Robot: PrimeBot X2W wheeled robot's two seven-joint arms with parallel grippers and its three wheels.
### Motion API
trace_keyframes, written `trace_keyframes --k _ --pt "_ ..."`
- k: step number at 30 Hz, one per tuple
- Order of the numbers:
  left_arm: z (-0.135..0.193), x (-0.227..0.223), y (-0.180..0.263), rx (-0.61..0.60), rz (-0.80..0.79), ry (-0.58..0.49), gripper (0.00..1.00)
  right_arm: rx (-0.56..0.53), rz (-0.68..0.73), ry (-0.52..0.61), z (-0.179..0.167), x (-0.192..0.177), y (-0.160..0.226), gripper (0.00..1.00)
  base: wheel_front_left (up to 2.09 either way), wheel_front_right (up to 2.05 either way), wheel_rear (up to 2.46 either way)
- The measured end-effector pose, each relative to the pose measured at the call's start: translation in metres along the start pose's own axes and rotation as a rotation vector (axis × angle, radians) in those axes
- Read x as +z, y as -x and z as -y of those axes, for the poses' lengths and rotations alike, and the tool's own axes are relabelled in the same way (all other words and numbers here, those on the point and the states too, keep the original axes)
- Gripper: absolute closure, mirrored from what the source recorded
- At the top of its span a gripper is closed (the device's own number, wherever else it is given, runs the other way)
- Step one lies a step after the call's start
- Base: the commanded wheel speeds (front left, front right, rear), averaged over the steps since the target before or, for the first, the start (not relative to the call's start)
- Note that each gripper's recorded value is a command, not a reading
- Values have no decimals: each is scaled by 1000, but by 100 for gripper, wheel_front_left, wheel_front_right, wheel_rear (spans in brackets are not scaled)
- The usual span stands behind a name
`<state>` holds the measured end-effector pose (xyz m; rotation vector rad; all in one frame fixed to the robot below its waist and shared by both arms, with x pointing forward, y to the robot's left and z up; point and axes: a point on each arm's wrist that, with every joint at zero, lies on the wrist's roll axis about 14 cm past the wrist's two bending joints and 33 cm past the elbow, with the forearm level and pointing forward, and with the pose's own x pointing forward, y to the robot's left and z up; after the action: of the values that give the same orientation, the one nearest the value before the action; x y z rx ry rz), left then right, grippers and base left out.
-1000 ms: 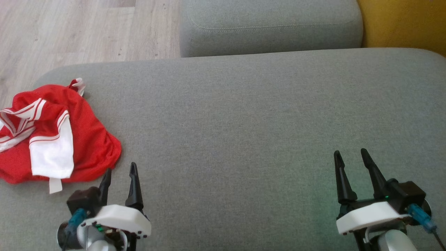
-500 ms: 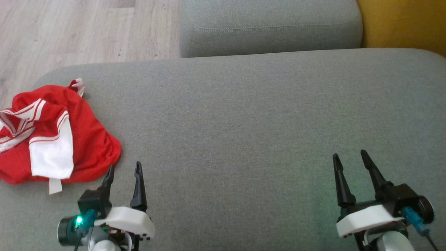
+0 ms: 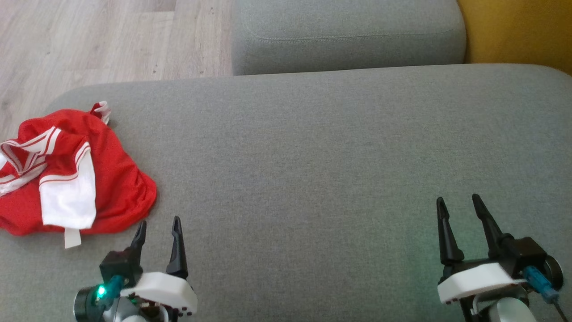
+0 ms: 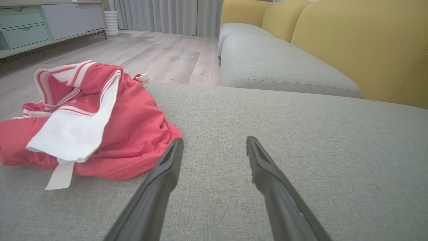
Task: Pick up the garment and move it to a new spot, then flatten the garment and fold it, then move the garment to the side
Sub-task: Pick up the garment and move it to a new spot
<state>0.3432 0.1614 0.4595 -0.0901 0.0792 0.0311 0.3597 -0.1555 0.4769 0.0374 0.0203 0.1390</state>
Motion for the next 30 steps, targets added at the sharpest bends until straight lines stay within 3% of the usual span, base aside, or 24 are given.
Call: trace_keyframes --k 12,23,30 --pt "-21 1 11 59 7 8 0 76 -5 -3 -24 -1 -14 0 0 0 0" --pt "-102 -1 70 336 22 21 0 389 -26 -12 -128 -6 -35 0 0 0 0" --pt "-123 -7 97 438 10 45 0 522 -26 -19 -174 -6 -42 0 0 0 0"
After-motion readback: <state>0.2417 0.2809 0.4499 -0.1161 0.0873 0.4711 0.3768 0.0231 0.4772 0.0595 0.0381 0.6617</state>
